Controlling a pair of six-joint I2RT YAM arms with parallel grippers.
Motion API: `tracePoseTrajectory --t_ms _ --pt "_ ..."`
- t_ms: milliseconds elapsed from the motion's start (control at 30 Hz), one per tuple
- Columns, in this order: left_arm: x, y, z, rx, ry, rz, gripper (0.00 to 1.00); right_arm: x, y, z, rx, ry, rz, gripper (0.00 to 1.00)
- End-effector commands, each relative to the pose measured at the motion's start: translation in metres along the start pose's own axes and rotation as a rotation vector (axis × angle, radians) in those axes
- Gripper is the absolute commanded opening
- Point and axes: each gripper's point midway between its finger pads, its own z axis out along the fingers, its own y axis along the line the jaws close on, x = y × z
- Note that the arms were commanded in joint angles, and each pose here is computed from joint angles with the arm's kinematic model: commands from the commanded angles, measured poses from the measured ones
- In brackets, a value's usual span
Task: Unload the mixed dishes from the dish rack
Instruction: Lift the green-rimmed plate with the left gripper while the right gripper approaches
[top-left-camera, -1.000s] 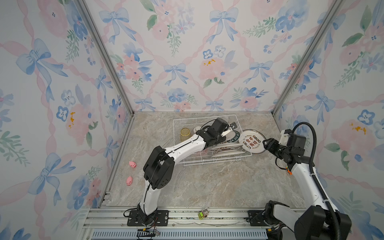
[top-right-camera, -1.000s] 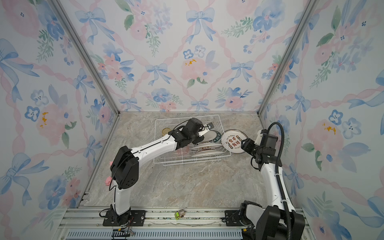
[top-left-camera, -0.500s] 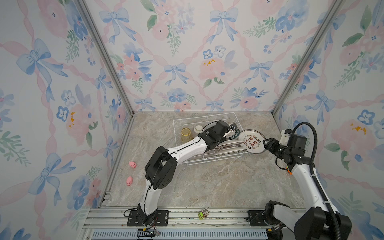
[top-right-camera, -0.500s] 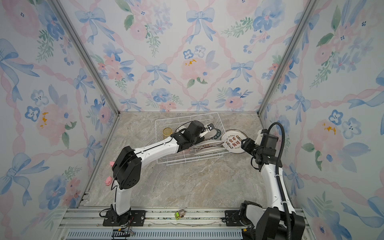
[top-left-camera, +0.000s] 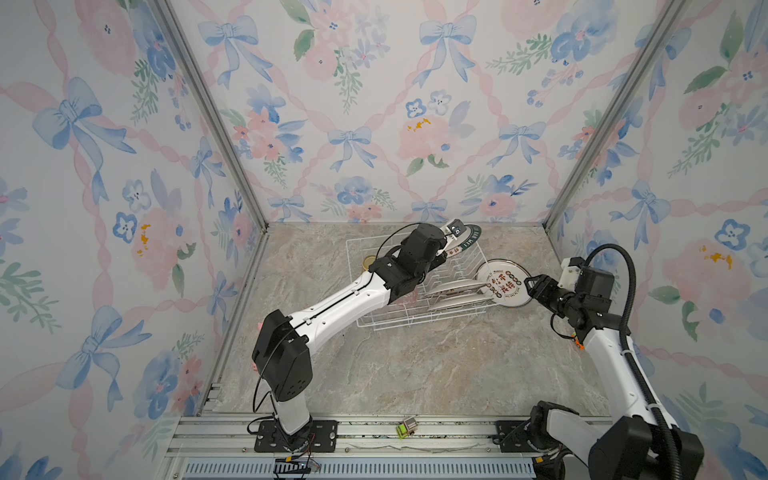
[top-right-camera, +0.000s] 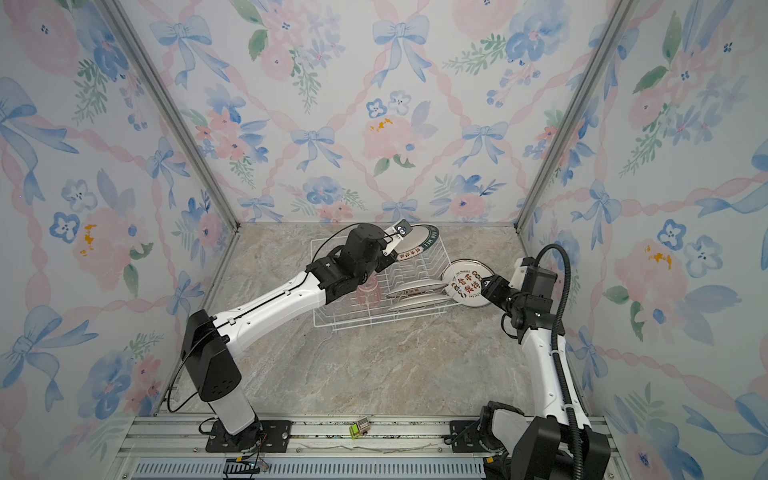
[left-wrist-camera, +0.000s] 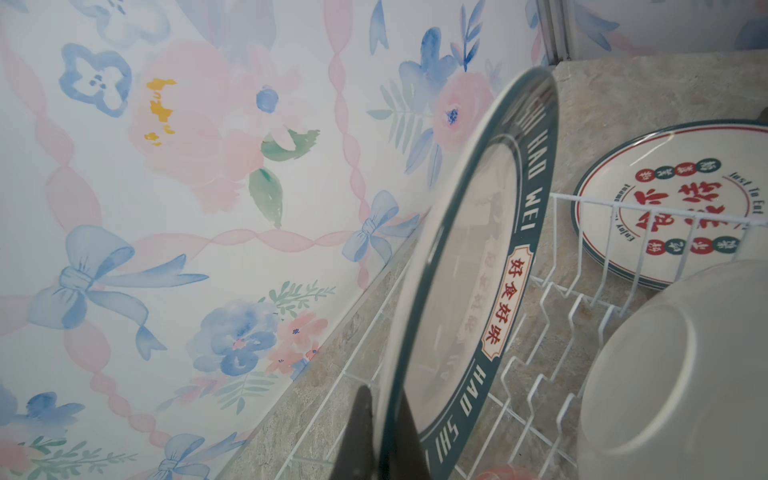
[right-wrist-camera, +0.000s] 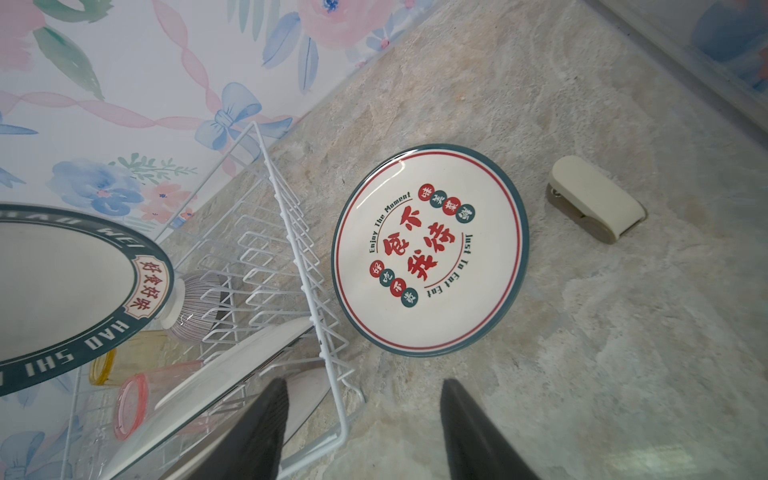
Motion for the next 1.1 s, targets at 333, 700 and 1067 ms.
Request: tracePoseTrajectory --t_ms 333,700,1067 --pt "-0.009 0.024 -0.059 0.319 -0.146 -0.513 0.0 -0.005 0.081 -0.04 -0.433 -0.108 -0.114 0.59" --pt "0.008 0.013 -0.083 0.548 -0.233 -0.776 0.0 0.022 0.143 -0.077 -0.77 -0.052 -0.24 0.58" --pt "0.013 -0.01 -0.083 0.686 -0.282 -0.894 0.0 0.044 0.165 -0.064 -0.819 0.032 -0.262 0.44"
